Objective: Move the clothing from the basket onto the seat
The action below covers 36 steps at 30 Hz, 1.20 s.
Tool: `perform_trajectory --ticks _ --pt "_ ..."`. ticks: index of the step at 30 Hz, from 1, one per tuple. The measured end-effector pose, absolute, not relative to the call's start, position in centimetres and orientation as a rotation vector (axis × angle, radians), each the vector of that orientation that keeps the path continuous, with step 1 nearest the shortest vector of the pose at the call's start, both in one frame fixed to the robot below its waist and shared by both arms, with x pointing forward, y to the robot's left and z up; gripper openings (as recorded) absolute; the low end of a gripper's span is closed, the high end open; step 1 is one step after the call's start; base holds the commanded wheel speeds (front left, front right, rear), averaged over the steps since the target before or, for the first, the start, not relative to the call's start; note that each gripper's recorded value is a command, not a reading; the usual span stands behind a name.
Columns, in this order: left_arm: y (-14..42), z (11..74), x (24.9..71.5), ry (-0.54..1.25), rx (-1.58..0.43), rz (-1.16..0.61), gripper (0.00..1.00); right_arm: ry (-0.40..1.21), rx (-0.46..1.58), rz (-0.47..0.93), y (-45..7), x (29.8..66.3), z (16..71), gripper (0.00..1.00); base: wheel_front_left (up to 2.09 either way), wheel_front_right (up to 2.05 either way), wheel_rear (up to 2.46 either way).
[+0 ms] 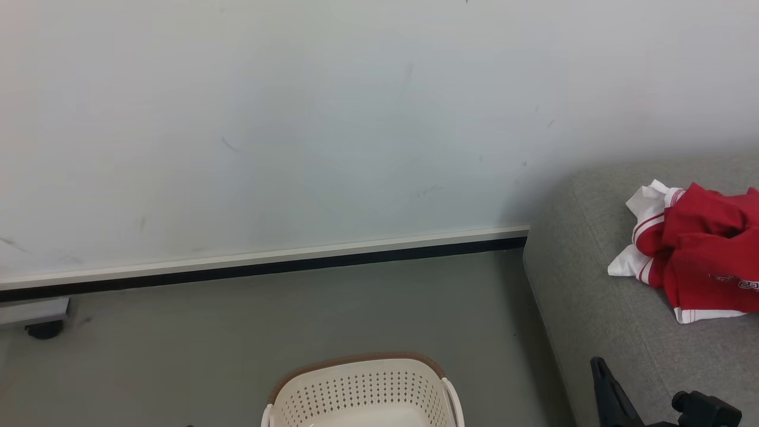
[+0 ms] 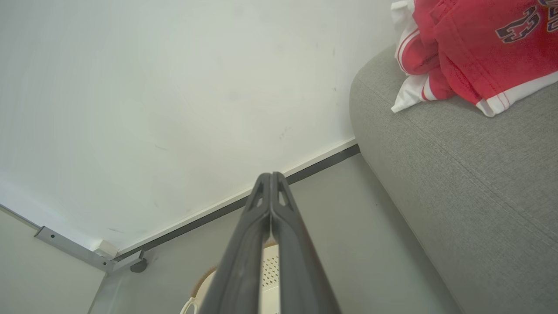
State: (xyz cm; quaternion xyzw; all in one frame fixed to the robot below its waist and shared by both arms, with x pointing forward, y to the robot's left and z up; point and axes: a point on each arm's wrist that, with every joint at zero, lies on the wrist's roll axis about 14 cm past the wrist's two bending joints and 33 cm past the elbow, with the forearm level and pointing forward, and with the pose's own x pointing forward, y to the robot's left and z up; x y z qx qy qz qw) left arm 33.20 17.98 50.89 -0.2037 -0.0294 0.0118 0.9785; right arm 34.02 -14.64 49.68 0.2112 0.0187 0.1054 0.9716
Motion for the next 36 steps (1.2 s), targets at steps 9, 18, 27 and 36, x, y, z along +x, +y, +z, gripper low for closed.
perform_trajectory --ticks 9,18,27,36 --pt "17.9 50.7 34.2 -0.039 -0.566 0.027 0.00 0.053 0.566 0.153 -16.2 34.9 49.7 0.00 0.00 0.00 0.00" --pt "17.7 50.5 35.0 -0.023 -0.702 0.027 0.00 0.064 0.696 0.104 -17.5 35.7 49.8 0.00 0.00 0.00 0.00" --pt "17.5 50.4 35.8 -0.011 -0.828 0.022 0.00 0.068 0.818 0.064 -18.6 36.3 49.8 0.00 0.00 0.00 0.00" --pt "17.4 50.5 36.6 -0.004 -0.943 0.018 0.00 0.067 0.928 0.035 -19.5 36.9 49.9 0.00 0.00 0.00 0.00"
